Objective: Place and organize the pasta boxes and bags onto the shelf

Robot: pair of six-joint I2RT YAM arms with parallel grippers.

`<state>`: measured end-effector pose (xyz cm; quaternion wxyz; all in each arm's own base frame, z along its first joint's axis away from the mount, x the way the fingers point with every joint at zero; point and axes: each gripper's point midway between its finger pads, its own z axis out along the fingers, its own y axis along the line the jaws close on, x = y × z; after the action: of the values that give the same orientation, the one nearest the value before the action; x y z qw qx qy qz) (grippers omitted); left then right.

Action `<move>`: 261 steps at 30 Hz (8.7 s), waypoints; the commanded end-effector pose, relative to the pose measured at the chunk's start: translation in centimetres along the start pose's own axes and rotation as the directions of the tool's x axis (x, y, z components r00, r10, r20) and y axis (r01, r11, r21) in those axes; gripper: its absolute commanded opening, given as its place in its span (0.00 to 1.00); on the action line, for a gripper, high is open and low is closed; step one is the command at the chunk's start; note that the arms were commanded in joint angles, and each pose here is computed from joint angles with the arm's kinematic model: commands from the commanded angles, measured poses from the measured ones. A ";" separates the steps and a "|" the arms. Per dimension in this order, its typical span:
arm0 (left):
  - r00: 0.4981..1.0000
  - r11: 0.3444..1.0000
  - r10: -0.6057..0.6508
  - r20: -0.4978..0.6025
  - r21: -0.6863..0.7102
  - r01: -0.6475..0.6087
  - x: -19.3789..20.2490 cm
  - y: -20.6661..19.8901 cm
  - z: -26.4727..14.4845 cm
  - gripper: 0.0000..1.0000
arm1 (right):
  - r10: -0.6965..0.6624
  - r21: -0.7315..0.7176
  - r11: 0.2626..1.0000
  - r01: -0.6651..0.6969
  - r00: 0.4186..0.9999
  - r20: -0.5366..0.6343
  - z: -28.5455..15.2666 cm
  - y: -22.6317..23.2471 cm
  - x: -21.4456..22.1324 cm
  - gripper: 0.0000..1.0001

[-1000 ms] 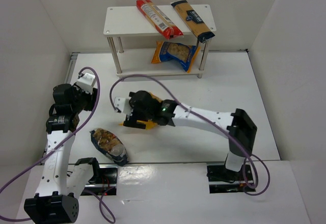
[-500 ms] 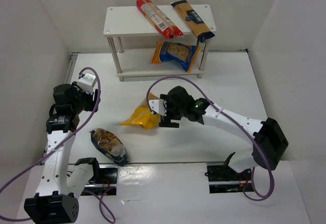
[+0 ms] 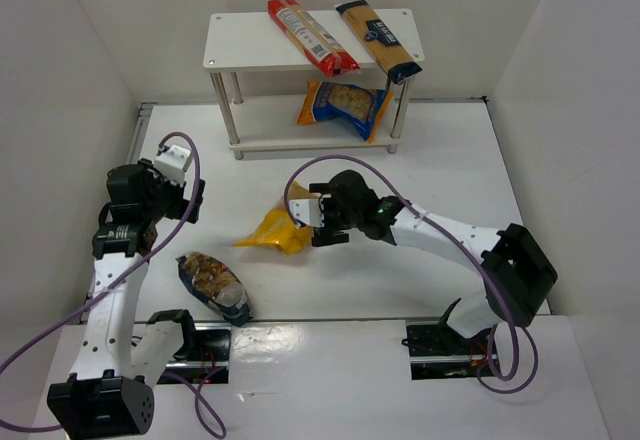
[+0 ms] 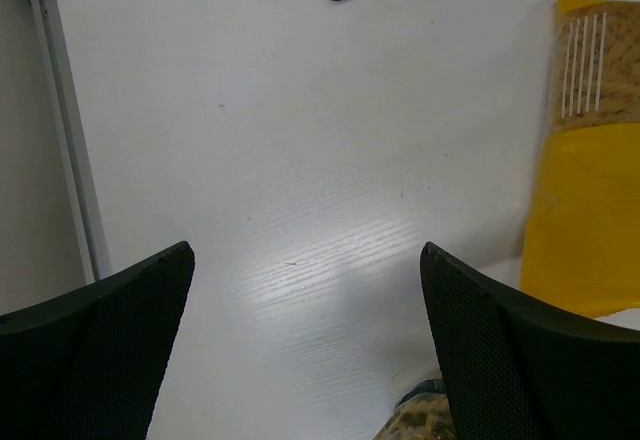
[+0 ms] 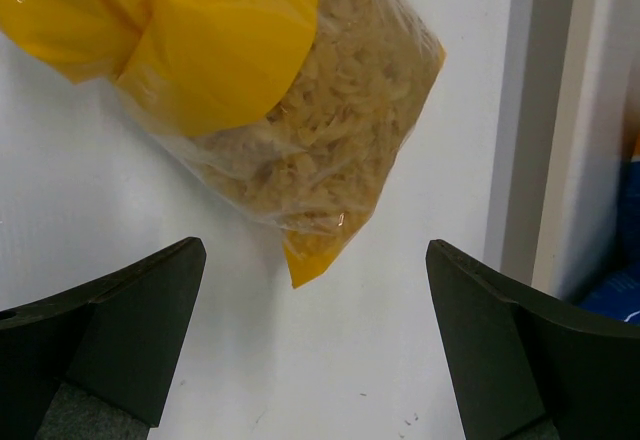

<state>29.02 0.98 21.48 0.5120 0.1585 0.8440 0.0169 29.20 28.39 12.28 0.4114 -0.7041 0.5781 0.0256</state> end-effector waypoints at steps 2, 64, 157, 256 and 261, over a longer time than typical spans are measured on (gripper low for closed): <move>1.000 1.000 -0.001 -0.003 -0.016 0.001 0.3 0.4 0.5 0.99 | -0.047 0.026 0.999 0.046 0.998 0.033 1.2 -1.4 -0.9 1.00; 0.999 1.000 0.008 -0.040 -0.011 -0.008 1.1 0.6 1.2 0.99 | 0.047 0.192 0.980 -0.056 0.998 0.051 4.4 -4.9 -6.5 0.00; 1.000 0.996 0.013 0.008 0.084 -0.014 0.2 -1.1 0.5 0.99 | 0.266 0.789 0.513 -0.338 0.937 0.228 -3.7 -24.5 -8.5 0.00; 1.000 0.997 0.004 -0.010 0.075 -0.003 0.8 -0.7 0.1 0.99 | 0.183 0.909 0.385 -0.162 0.978 0.096 10.0 -27.9 -2.6 0.19; 1.000 0.996 0.004 -0.006 0.084 -0.003 0.7 -0.9 0.1 0.99 | 0.196 0.907 0.387 -0.164 0.976 0.093 9.7 -27.8 -2.4 0.49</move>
<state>28.52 0.51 19.89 0.4891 0.1729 0.8548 -0.0157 55.95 35.75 18.15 0.6795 -0.3374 0.5867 -0.2831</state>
